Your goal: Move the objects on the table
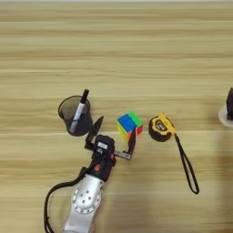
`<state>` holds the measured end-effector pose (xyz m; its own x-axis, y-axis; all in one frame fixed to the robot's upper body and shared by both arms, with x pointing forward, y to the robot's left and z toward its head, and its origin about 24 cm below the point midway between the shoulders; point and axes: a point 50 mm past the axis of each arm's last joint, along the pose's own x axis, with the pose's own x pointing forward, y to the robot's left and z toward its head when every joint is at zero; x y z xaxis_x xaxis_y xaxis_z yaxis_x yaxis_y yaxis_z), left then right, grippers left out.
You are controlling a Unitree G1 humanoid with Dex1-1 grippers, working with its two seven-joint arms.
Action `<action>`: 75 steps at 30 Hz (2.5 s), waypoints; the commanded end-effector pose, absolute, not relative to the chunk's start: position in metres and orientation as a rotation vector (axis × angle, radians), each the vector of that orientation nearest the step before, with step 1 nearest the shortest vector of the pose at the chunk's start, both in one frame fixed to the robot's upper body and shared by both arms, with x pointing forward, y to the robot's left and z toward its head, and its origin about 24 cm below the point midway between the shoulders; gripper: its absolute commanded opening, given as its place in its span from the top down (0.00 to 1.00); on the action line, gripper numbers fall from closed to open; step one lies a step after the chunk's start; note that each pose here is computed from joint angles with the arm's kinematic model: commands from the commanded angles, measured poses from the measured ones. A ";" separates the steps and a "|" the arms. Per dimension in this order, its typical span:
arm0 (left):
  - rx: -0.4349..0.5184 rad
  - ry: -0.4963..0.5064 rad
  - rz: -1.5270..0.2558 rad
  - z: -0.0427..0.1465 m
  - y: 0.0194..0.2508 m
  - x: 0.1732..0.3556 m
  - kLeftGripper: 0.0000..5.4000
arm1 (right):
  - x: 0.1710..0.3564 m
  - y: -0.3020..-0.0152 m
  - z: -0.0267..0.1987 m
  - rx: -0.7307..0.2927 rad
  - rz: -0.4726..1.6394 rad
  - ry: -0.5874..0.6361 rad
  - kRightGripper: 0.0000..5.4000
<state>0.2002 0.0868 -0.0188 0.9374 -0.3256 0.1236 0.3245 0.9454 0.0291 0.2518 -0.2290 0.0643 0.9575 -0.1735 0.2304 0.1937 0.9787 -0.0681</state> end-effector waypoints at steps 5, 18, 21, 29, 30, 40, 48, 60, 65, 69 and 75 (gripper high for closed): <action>0.065 -0.148 -0.441 -0.015 0.074 0.200 0.00 | 0.252 -0.201 0.094 -0.042 -0.057 -0.297 0.39; 0.150 -0.181 -0.528 -0.011 0.057 0.210 0.00 | 0.250 -0.156 0.103 0.041 0.149 -0.275 0.39; 0.161 -0.187 -0.542 -0.010 0.053 0.211 0.00 | 0.249 -0.149 0.104 0.042 0.181 -0.268 0.39; 0.179 -0.201 -0.549 -0.007 0.051 0.215 0.00 | 0.244 -0.126 0.102 0.024 0.317 -0.233 0.39; 0.180 -0.202 -0.545 -0.007 0.052 0.215 0.00 | 0.243 -0.123 0.101 0.021 0.335 -0.230 0.39; 0.133 -0.229 -0.546 -0.001 0.052 0.216 0.00 | 0.240 -0.106 0.095 0.019 0.411 -0.197 0.39; 0.110 -0.235 -0.570 0.001 0.049 0.214 0.00 | 0.238 -0.092 0.089 0.035 0.465 -0.168 0.39; 0.097 -0.235 -0.583 0.001 0.047 0.213 0.00 | 0.230 -0.064 0.073 0.075 0.570 -0.104 0.39; 0.095 -0.234 -0.580 0.002 0.048 0.213 0.00 | 0.225 -0.056 0.070 0.080 0.601 -0.093 0.39; 0.093 -0.229 -0.577 0.001 0.048 0.213 0.00 | 0.223 -0.054 0.070 0.073 0.619 -0.095 0.39; 0.093 -0.205 -0.539 -0.003 0.054 0.217 0.00 | 0.220 -0.050 0.074 0.071 0.637 -0.116 0.40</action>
